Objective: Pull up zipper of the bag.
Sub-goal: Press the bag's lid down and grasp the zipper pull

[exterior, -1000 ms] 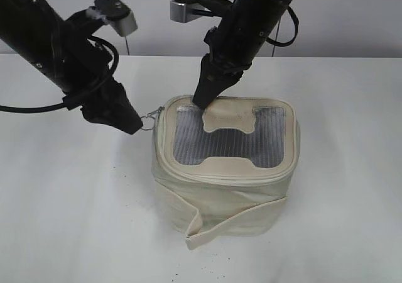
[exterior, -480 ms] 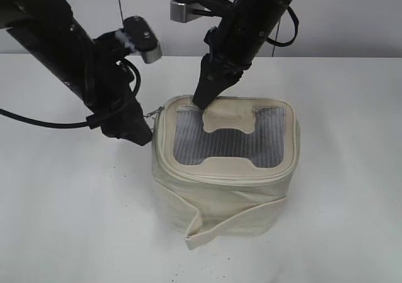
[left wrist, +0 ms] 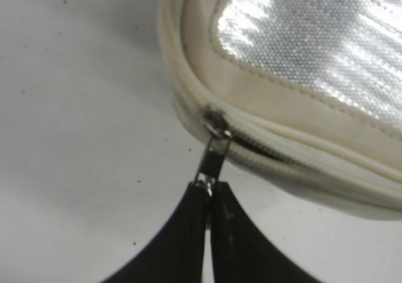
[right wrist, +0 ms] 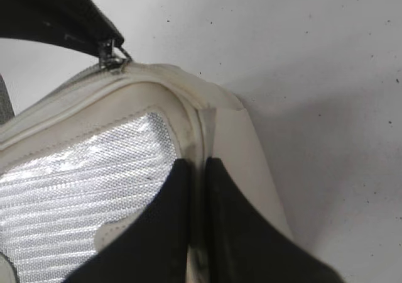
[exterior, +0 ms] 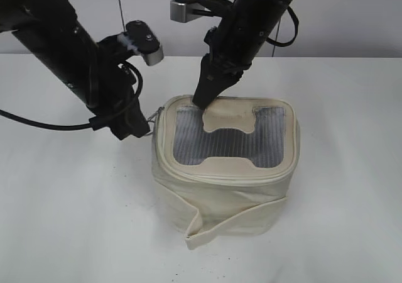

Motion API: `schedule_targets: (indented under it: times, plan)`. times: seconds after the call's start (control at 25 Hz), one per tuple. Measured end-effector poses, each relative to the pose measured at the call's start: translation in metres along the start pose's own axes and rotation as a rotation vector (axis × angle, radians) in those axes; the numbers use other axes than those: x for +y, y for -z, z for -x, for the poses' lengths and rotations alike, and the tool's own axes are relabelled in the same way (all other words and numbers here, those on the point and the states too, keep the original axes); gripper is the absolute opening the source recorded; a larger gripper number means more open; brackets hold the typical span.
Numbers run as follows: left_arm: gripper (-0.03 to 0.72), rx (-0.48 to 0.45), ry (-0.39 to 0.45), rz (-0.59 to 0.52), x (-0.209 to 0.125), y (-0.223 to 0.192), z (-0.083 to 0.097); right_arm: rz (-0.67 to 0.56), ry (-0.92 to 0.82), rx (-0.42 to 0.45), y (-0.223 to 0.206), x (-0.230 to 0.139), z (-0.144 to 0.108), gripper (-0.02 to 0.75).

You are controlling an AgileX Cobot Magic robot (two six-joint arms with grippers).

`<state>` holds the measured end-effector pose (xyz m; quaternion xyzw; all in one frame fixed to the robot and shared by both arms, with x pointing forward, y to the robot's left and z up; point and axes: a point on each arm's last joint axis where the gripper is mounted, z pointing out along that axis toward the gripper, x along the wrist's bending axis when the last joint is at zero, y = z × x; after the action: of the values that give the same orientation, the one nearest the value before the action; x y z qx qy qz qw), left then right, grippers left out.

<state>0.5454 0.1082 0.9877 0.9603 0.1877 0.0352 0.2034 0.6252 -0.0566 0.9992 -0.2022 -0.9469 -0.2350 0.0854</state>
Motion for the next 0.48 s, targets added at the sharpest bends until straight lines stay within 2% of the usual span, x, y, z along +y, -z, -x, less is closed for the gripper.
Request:
schedule_targets:
  times: [0.28,0.48]
  plan:
    - [-0.002,-0.091,0.120,-0.052,-0.003,0.003,0.009,0.000,-0.033,0.001,0.000,0.000,0.000,0.039]
    - [-0.002,-0.136,0.187,-0.065,-0.004,0.023,0.019,-0.002,-0.066,0.000,0.000,0.000,0.000,0.038]
